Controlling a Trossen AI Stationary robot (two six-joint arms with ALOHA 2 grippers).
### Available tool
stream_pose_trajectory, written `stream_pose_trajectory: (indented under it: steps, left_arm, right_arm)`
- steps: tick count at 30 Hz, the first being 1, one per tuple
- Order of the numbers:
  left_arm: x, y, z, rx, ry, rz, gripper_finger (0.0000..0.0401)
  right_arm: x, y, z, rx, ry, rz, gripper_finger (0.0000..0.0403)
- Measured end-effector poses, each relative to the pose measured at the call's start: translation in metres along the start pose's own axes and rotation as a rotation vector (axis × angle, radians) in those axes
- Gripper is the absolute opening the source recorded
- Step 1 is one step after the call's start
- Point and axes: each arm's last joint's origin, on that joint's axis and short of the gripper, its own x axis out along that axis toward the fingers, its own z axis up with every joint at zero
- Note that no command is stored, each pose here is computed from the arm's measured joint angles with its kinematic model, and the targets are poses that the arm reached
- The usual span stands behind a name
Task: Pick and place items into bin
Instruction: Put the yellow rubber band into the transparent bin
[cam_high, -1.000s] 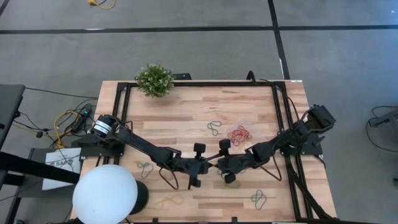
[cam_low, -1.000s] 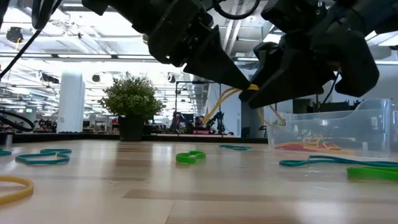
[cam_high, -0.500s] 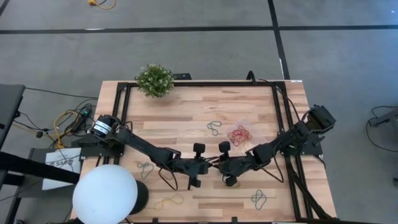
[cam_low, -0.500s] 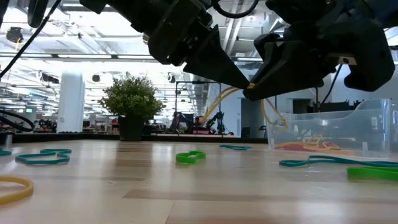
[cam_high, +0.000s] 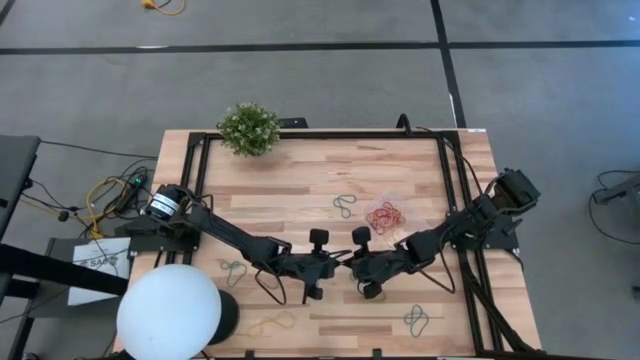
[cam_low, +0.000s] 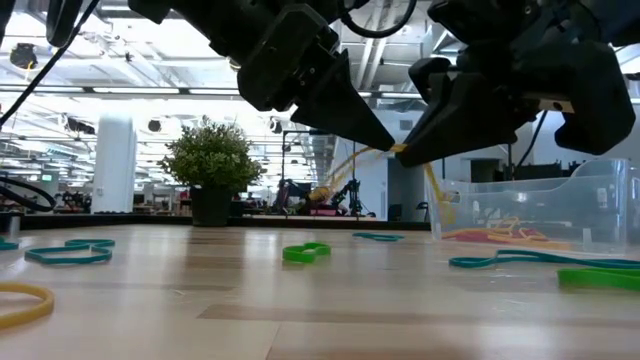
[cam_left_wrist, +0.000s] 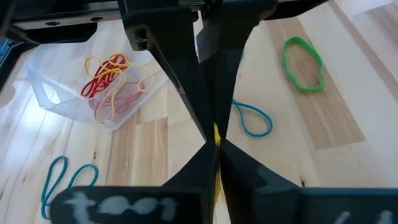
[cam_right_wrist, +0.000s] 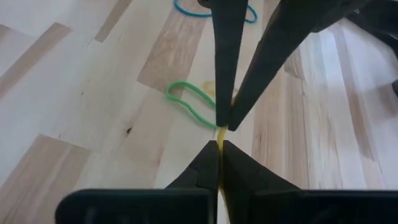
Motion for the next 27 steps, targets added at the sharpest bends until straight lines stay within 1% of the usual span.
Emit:
stream_pose_trajectory:
  steps: [5,8,11,15,17,20,22,23,25,27]
  left_arm:
    - [0.0,0.0,0.0,-0.002,0.001,0.011,0.0047]
    - [0.0,0.001,0.0,-0.009,0.004,0.041,0.0073]
    - [0.0,0.002,0.0,-0.038,0.006,0.056,0.0093]
    - [0.0,0.001,-0.002,-0.043,0.021,0.054,0.0107]
    - [0.0,0.001,-0.003,-0.038,0.032,0.053,0.0109]
    - [0.0,0.001,-0.003,-0.05,0.035,0.053,0.011]
    - [0.0,0.001,-0.004,-0.064,0.04,0.054,0.011]
    - [0.0,0.001,-0.004,-0.071,0.043,0.054,0.011]
    - [0.0,0.001,-0.005,-0.079,0.046,0.054,0.011]
    - [0.0,0.001,-0.005,-0.078,0.048,0.053,0.011]
  right_arm:
    - [0.0,0.0,-0.002,-0.009,0.023,-0.008,0.0003]
    - [0.0,-0.001,-0.004,-0.018,0.05,-0.069,0.0003]
    - [-0.003,-0.003,-0.005,-0.029,0.079,-0.208,0.0003]
    - [-0.018,-0.001,-0.003,-0.076,0.106,-0.383,0.0002]
    - [-0.031,0.001,-0.002,-0.102,0.118,-0.459,0.0003]
    - [-0.053,0.004,-0.002,-0.098,0.116,-0.587,0.0002]
    - [-0.067,0.004,-0.005,-0.071,0.109,-0.653,0.0001]
    - [-0.074,0.004,-0.007,-0.047,0.107,-0.668,0.0001]
    - [-0.086,0.001,-0.015,0.014,0.115,-0.666,0.0002]
    - [-0.095,-0.004,-0.023,0.109,0.135,-0.655,0.0001]
